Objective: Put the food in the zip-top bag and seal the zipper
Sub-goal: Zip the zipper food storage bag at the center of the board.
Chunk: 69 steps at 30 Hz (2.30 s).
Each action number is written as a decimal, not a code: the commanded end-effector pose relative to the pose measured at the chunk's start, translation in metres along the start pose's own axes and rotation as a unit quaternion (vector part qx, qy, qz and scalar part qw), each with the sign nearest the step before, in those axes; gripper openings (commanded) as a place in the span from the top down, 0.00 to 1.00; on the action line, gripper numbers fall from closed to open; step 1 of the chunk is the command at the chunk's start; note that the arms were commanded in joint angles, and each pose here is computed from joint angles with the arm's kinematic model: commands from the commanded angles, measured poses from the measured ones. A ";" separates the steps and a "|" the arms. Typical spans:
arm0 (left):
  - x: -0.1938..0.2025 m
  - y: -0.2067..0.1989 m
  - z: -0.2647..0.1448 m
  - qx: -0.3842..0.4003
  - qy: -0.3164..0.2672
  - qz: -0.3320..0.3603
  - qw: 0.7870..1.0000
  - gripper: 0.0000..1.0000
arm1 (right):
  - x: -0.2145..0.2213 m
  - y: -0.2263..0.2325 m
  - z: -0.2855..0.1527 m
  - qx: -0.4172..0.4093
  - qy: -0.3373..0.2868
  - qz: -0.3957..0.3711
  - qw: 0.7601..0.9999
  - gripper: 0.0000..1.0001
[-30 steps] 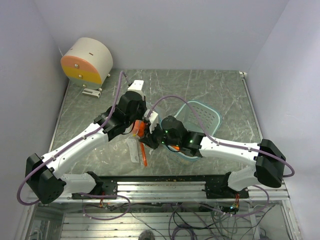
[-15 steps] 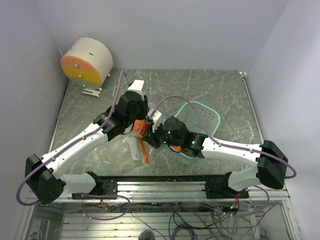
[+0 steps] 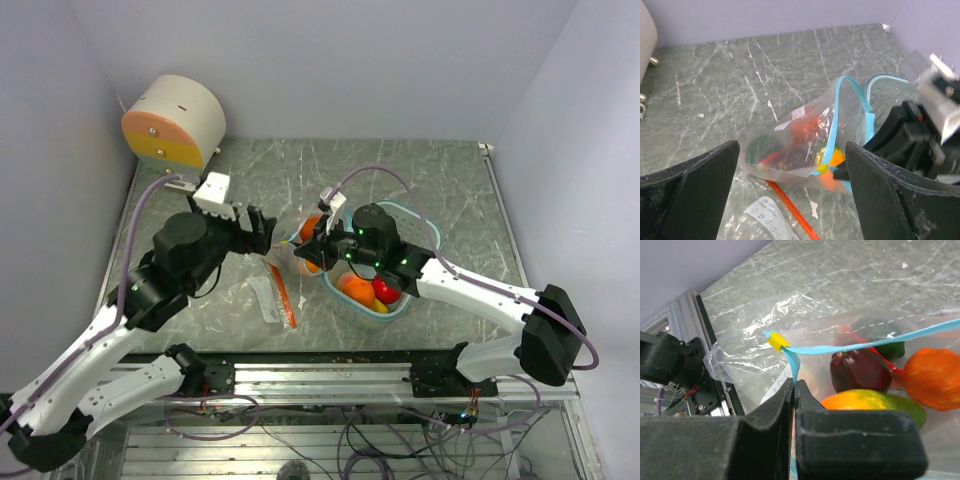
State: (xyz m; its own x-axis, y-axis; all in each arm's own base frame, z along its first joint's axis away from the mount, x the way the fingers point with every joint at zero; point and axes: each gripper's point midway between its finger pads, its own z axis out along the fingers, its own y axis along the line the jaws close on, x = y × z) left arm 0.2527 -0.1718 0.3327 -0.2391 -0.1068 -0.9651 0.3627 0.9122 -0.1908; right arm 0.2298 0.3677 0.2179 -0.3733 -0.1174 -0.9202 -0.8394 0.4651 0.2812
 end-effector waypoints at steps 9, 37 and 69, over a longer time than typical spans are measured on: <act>0.049 0.000 -0.021 0.092 0.029 0.171 0.981 0.14 | -0.059 0.009 -0.023 -0.061 -0.036 -0.036 0.997 1.00; 0.071 -0.023 -0.005 0.148 -0.041 0.105 0.983 0.38 | -0.060 0.030 -0.027 -0.128 -0.037 -0.048 0.990 1.00; 0.068 -0.042 0.001 0.197 -0.137 0.026 0.970 0.64 | -0.052 0.037 -0.030 -0.149 -0.027 -0.044 0.988 1.00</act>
State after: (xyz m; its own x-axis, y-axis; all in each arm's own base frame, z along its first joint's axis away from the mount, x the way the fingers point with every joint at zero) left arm 0.2249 -0.2092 0.2482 -0.0518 -0.1528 -0.9869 0.6522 0.7432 -0.1493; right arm 0.2086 0.3635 0.2754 -0.2982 -0.1190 -0.9470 -0.9406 0.2051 0.2704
